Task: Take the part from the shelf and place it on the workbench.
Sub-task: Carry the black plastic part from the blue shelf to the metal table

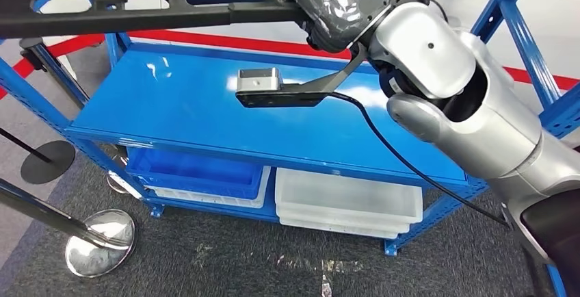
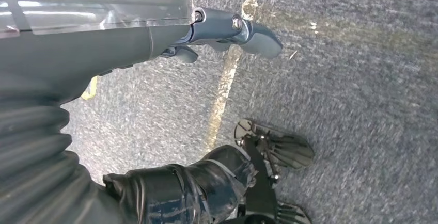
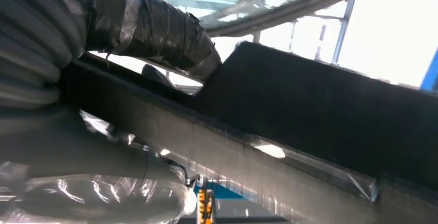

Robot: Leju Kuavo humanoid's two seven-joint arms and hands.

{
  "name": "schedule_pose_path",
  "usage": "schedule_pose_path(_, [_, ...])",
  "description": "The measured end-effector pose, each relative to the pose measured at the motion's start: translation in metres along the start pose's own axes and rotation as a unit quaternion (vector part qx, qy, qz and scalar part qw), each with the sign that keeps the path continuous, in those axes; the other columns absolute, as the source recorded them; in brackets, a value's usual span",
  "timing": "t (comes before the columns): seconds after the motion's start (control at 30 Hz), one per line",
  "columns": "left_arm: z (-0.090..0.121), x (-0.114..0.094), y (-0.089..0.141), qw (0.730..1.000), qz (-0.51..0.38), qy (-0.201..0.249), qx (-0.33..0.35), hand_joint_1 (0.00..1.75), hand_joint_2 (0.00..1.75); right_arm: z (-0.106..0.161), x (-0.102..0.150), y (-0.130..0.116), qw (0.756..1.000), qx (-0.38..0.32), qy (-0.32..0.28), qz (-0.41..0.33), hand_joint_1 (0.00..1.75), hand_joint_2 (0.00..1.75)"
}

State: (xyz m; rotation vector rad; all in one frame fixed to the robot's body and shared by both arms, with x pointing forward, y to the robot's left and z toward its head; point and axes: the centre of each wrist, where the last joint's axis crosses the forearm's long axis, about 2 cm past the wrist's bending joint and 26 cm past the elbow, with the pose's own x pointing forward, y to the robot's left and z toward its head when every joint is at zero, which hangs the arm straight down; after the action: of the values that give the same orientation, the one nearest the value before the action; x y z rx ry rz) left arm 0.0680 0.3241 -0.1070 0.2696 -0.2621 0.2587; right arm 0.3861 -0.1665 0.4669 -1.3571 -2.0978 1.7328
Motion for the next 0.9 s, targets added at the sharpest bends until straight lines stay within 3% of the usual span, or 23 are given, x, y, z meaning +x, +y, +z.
schedule_pose_path(0.9, [-0.0013,0.005,0.0029,1.0,-0.008,-0.011,-0.002,0.0,1.75,0.0007,0.0019,0.0009,1.0,-0.005,-0.005,0.008,1.75,1.75])
